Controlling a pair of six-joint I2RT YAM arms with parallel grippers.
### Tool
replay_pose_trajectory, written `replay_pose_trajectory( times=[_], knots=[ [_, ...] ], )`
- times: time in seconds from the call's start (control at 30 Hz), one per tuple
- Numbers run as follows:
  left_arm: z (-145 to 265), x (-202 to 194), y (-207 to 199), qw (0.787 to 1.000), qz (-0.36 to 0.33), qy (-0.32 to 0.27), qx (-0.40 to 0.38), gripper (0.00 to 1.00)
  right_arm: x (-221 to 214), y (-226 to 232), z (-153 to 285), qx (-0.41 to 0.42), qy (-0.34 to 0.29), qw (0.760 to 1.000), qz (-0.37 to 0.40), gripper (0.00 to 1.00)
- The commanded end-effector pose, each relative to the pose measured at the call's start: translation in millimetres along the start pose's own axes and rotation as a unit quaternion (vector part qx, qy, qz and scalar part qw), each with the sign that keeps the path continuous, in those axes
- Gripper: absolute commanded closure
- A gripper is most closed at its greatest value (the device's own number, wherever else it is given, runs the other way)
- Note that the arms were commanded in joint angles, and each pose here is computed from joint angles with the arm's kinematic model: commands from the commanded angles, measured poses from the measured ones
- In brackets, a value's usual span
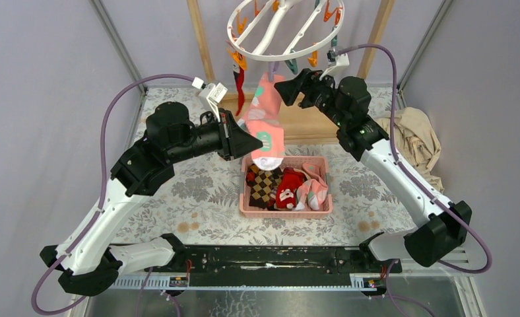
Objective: Remove the socks clipped to the hanger
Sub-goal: Remove the sock from the hanger.
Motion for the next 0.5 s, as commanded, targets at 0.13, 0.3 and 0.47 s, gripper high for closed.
replay_pose_trajectory(
  times=[0.13, 0.3, 0.47],
  knots=[
    [-1.5, 1.6, -6.8, 1.000, -0.002, -0.007, -0.030, 0.82, 38.1, 21.9, -12.9, 0.041, -0.037, 0.998, -0.009, 0.25],
    [-3.5, -0.6, -6.0, 0.999, 0.002, -0.004, -0.036, 0.82, 39.7, 26.9, -26.7, 0.035, -0.028, 0.999, 0.002, 0.28],
    [-1.9, -1.1, -7.5, 0.999, 0.004, -0.004, -0.040, 0.82, 37.4, 26.9, -37.1, 0.011, -0.019, 1.000, 0.022, 0.28]
  ],
)
Point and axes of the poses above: each gripper's point midway between its finger pads, its own z axis back along the fingers, its own y axis along the line the jaws close on, x = y × z, the point moved 4 cm from there along z, back along the fingers, and after that the axes turned 12 degrees about z, right-handed, at the moved point
